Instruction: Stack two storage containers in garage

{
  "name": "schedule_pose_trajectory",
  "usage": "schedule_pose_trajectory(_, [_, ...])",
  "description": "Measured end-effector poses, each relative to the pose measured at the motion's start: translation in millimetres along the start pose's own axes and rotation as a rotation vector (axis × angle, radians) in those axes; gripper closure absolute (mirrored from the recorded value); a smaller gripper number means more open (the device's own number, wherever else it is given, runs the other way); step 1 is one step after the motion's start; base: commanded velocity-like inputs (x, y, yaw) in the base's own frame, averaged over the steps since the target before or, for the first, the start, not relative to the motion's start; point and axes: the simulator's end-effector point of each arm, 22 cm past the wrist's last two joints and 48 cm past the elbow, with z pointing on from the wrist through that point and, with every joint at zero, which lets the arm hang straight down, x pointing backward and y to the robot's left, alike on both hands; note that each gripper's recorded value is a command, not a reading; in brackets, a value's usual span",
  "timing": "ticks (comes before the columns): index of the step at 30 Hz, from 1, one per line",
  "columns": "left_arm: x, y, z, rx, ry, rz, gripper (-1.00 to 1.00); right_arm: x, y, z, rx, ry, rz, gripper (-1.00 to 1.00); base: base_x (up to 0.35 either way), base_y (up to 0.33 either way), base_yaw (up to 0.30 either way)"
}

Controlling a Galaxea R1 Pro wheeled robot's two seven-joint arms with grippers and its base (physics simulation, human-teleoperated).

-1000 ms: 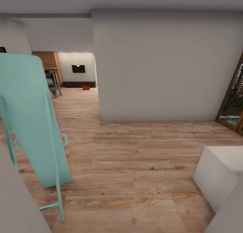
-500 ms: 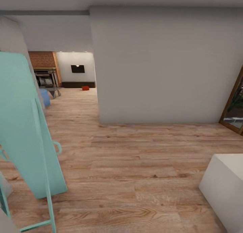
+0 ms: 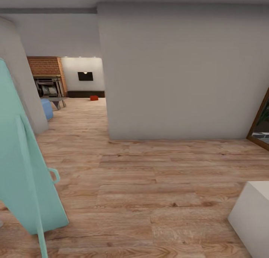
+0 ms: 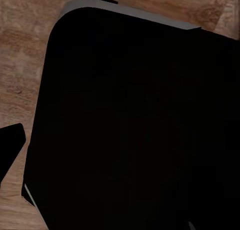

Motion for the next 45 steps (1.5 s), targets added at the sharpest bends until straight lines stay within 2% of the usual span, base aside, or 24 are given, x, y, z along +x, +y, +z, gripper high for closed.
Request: schedule_pose_trajectory(45, [0.0,-0.3,0.0,0.000,0.000,-0.001,-1.00,-0.5,-0.1,0.1,0.000,-0.001,0.000,-1.00,0.322,0.000,0.000])
